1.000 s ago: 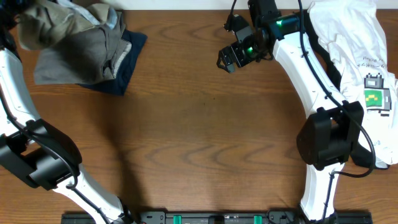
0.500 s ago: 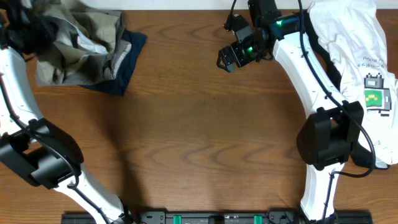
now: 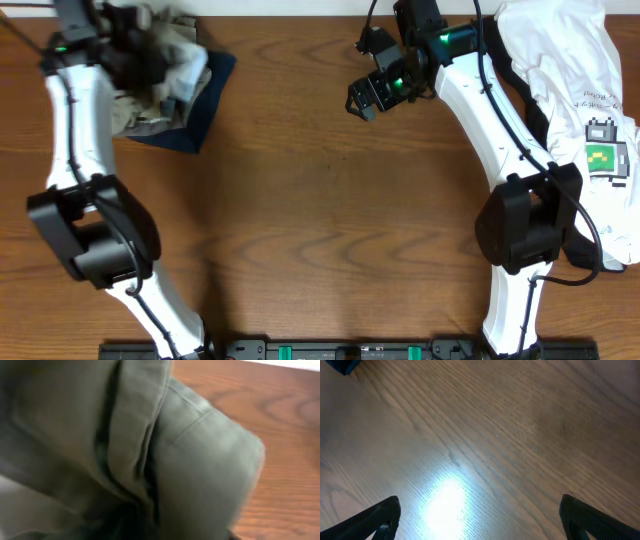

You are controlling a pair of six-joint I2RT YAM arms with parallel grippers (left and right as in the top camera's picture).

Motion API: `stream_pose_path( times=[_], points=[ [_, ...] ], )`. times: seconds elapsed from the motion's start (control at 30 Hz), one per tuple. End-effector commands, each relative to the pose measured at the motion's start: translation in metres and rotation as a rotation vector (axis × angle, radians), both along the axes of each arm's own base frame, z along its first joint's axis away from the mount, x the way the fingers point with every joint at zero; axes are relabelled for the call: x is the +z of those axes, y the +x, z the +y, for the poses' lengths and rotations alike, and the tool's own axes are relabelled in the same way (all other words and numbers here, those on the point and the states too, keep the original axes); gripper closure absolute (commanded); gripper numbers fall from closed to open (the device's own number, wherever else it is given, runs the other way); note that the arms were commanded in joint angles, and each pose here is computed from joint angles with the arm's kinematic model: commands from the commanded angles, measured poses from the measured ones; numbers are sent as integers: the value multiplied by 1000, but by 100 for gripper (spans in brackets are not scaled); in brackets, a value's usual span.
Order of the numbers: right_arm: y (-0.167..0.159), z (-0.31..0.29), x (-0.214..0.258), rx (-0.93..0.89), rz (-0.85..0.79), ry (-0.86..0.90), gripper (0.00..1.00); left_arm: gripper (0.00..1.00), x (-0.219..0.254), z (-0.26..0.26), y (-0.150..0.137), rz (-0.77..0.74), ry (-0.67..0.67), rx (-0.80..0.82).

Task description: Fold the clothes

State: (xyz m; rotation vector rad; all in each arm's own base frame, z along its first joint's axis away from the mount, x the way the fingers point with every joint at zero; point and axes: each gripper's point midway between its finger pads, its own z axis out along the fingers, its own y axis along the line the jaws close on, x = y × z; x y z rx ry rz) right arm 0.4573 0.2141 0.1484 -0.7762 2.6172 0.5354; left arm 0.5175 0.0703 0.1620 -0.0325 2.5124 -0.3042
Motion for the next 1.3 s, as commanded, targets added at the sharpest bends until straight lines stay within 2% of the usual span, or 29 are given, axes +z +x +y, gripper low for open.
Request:
stream_pose_path(
  times=[0.0, 0.17, 0.23, 0.5, 0.63, 0.87, 1.1, 1.27],
  points=[
    [-4, 3, -2, 16, 11, 0, 1, 41, -36, -15, -1, 84, 42, -21],
    [-6, 3, -3, 24, 17, -5, 1, 21, -44, -30, -4, 114, 36, -50],
    [-6, 3, -3, 26, 16, -6, 1, 18, -36, -31, -7, 114, 36, -51],
    [-6, 3, -3, 30, 14, -7, 1, 15, 37, -51, -52, 92, -24, -86],
    [-6, 3, -3, 30, 14, -7, 1, 15, 61, -45, -71, 86, 5, -46],
    [-6, 3, -3, 30, 14, -6, 1, 14, 39, 23, -68, 160, 197, 259],
    [-8, 2, -4, 36, 19, -12, 1, 14, -3, 53, -43, 185, 238, 361],
    [-9, 1, -5, 48, 18, -20, 1, 11, 2, 61, -36, 146, 202, 398]
  ],
)
